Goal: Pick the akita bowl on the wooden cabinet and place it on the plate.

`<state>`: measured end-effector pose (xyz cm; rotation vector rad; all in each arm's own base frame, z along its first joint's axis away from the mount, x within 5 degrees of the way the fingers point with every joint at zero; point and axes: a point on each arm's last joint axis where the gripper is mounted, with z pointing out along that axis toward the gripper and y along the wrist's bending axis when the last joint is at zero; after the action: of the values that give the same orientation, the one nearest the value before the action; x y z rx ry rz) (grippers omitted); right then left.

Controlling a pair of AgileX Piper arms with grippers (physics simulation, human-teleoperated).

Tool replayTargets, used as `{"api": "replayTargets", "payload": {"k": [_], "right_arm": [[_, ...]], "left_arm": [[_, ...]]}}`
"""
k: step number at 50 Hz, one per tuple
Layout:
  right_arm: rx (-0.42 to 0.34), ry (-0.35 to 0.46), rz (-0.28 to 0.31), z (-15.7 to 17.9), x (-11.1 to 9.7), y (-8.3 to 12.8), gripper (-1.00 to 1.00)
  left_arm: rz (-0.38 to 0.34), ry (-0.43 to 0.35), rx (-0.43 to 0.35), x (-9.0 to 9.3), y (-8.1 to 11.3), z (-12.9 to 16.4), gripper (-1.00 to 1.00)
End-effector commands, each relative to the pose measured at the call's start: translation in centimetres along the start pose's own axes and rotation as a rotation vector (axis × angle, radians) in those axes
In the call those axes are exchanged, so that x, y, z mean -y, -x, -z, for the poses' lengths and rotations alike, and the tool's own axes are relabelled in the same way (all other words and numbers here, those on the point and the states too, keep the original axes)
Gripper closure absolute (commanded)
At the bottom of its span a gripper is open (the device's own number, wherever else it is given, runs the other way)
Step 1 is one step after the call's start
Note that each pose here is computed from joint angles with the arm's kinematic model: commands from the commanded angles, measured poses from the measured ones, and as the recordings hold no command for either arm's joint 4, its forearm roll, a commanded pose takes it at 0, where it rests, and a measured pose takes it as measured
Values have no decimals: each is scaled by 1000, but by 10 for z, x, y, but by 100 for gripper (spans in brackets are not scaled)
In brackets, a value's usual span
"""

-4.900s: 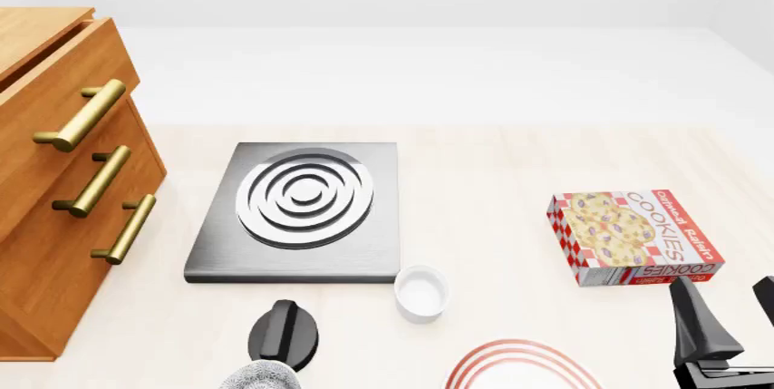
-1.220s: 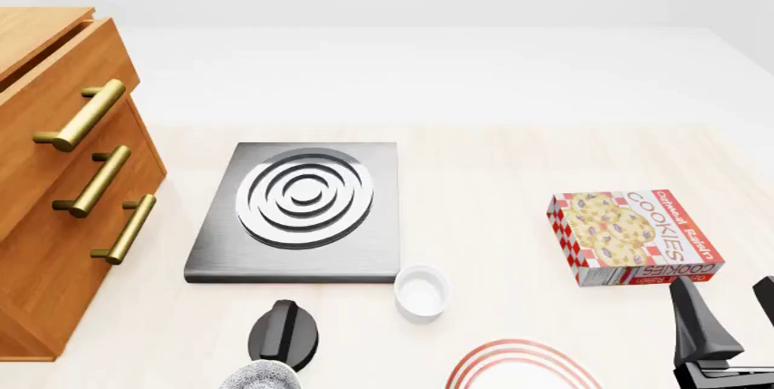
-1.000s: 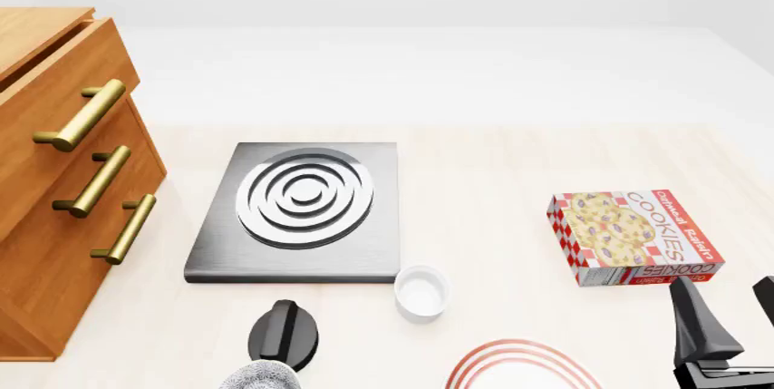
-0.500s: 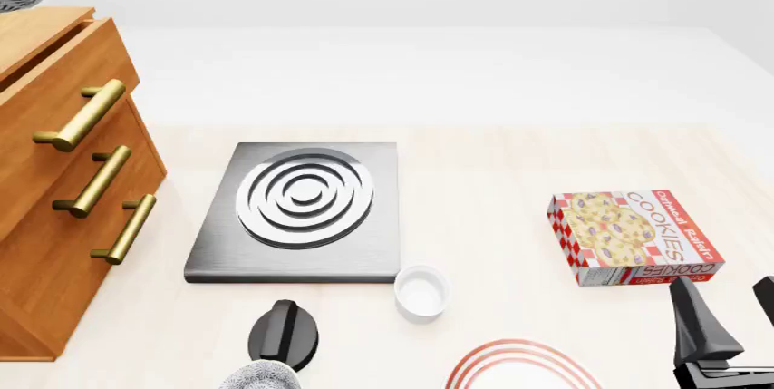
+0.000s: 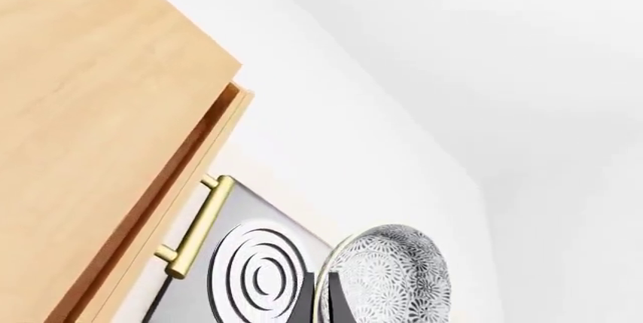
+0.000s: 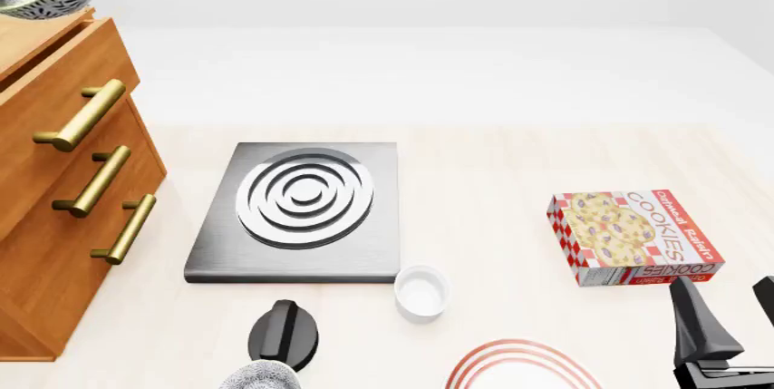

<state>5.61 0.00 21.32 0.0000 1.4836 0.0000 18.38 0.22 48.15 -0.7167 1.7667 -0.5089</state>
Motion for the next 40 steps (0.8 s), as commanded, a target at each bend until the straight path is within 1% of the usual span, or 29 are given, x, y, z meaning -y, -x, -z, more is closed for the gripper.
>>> {"api": "replayTargets", "payload": {"k": [1, 28, 31, 33, 40], "right_arm": [[0, 0, 0, 0, 0, 0, -100], [0, 0, 0, 0, 0, 0, -100], [0, 0, 0, 0, 0, 0, -100], [0, 0, 0, 0, 0, 0, -100], [0, 0, 0, 0, 0, 0, -100]], "left_arm": [[-13, -49, -41, 9, -8, 2, 100], [-49, -127, -137, 21, -30, -3, 100], [-53, -131, -146, 21, -33, -4, 100], [-58, -135, -162, 21, -39, -7, 100], [-68, -142, -183, 21, -45, -10, 100]]}}
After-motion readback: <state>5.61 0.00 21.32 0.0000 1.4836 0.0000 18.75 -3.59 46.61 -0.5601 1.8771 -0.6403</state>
